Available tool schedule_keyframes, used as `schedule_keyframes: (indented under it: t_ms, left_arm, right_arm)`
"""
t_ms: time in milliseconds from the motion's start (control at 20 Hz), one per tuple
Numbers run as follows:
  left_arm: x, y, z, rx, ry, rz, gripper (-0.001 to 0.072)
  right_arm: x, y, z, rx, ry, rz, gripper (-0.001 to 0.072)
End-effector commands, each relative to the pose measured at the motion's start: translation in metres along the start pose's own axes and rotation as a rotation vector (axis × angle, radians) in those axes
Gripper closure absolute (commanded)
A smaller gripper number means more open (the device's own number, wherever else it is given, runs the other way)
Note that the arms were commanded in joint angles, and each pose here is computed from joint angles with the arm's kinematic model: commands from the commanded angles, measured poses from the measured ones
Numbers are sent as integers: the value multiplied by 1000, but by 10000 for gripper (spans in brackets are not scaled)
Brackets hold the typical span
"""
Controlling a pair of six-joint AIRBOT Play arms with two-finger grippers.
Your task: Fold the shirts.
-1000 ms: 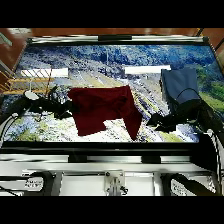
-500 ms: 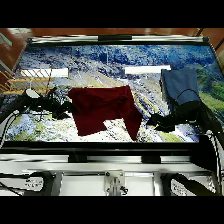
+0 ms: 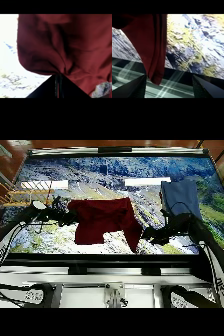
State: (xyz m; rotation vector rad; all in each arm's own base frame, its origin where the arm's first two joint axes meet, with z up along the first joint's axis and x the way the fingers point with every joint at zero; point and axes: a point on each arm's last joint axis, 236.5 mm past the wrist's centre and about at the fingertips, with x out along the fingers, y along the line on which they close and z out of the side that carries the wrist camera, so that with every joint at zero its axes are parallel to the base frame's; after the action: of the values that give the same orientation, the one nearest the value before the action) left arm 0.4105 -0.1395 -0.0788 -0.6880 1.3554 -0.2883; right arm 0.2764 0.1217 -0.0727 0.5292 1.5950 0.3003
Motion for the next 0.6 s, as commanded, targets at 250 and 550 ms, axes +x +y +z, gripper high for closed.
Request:
schedule_keyframes:
  t_ms: [250, 550]
  left_arm:
    - [-39, -39, 4, 155, -40, -59, 668]
    - [-96, -71, 18, 311, -178, -86, 669]
  right_arm:
    - [68, 45, -14, -78, 65, 17, 28]
    - [45, 77, 2, -140, 14, 60, 643]
